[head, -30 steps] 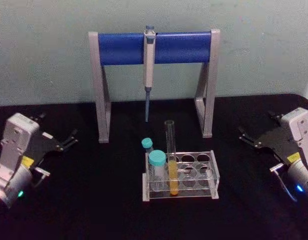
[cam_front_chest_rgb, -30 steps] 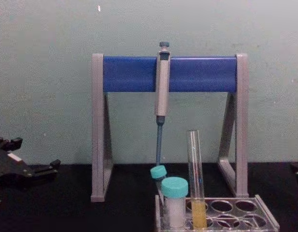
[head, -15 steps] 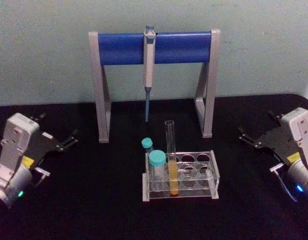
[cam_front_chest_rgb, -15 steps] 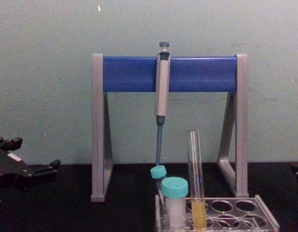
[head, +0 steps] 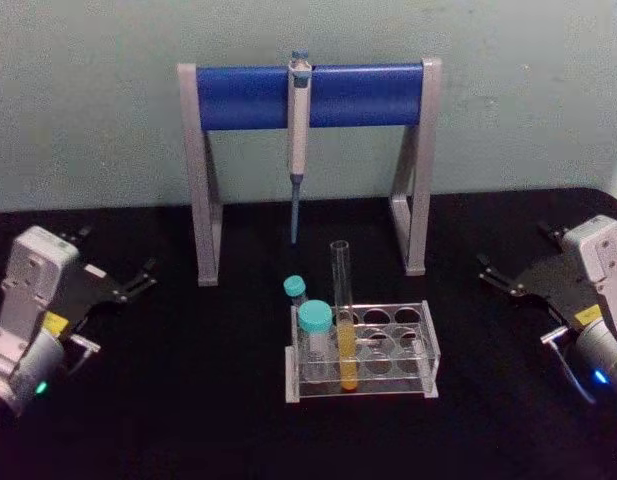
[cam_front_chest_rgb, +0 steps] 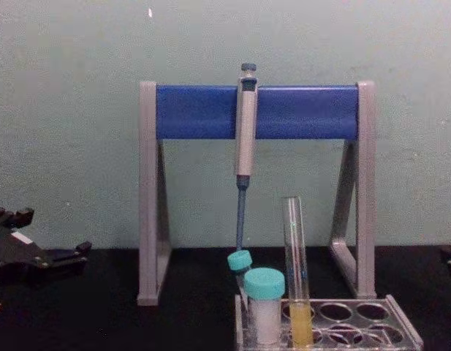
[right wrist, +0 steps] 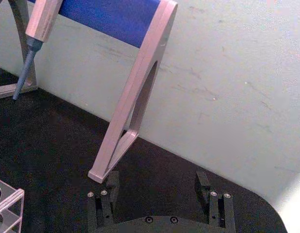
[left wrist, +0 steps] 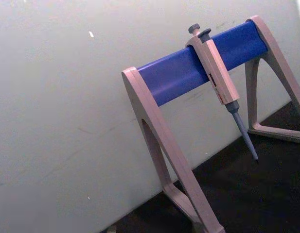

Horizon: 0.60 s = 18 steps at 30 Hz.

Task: Pick up the test tube from the test tube rack, shake it, then place it back into the test tube rack.

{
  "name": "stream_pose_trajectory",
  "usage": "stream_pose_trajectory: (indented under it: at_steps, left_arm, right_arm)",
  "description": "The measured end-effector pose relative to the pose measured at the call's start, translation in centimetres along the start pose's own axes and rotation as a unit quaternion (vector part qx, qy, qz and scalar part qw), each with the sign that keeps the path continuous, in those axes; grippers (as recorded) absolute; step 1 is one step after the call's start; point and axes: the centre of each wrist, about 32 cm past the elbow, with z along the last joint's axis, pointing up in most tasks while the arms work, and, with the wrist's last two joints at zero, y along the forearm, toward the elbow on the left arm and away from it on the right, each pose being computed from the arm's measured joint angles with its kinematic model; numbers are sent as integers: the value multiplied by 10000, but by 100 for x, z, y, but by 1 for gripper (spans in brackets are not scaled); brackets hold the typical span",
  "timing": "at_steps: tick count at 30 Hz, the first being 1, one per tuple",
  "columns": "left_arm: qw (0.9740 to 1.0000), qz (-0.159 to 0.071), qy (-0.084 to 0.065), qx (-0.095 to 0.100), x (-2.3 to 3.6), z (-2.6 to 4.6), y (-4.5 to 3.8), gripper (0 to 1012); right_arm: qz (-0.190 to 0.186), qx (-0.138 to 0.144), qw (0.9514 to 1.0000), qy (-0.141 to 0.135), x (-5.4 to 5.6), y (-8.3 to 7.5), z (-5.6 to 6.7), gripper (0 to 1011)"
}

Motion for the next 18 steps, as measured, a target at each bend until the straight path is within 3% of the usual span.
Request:
stream_pose_trajectory:
  at_steps: [18]
  left_arm:
    - [10000,0,0,1,0,0,0,1001]
  right_arm:
    - [73,54,9999,71,-24,-72,18,1000]
